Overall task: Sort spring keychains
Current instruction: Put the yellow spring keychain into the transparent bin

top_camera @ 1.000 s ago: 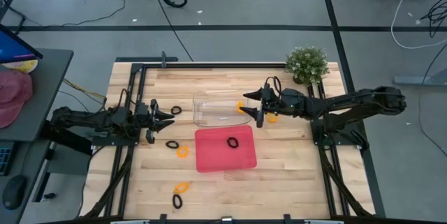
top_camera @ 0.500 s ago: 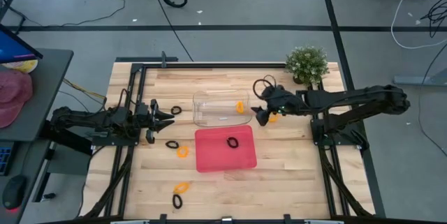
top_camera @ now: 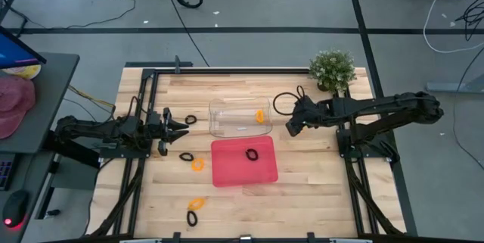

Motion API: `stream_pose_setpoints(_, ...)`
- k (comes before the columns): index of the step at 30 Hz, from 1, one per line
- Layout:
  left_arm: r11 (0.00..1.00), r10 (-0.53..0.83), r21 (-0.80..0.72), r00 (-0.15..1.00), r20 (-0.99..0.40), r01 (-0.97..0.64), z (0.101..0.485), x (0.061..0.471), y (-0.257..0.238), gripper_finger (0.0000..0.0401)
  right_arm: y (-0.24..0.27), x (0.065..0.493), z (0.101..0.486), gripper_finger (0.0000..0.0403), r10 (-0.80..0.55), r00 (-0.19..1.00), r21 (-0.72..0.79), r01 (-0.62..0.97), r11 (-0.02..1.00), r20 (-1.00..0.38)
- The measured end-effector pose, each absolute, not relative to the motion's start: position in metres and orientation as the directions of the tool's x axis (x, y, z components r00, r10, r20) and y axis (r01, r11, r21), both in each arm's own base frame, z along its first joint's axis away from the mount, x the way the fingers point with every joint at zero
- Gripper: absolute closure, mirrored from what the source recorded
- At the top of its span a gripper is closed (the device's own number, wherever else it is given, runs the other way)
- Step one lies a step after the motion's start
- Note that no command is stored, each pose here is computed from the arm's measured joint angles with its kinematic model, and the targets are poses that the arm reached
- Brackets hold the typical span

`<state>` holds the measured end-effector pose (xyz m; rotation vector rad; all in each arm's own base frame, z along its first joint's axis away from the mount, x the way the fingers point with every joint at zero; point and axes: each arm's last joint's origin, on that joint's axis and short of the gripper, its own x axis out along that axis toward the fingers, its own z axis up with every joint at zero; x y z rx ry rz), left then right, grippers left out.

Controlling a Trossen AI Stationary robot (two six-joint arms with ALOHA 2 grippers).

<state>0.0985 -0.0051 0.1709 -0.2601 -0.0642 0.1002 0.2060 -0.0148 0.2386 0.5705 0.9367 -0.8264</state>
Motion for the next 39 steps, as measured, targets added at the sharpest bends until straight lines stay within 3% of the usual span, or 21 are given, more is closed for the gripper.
stream_pose_setpoints(12,0.961,0.107,-0.260,0.993,0.051,-0.090,0.171,0.098,-0.005,0.0298,-0.032,0.225,0.202,0.0101,-0.320,0.157,-0.045,0.839,0.543,-0.934)
stream_pose_setpoints(27,0.961,0.107,-0.260,0.993,0.051,-0.090,0.171,0.098,-0.005,0.0298,-0.065,0.246,0.140,0.0101,-0.150,-0.035,-0.112,0.834,0.540,-0.988)
stream_pose_setpoints(39,0.961,0.107,-0.260,0.993,0.051,-0.090,0.171,0.098,-0.005,0.0298,-0.072,0.248,0.130,0.0123,-0.105,-0.042,-0.093,0.832,0.547,-0.994)
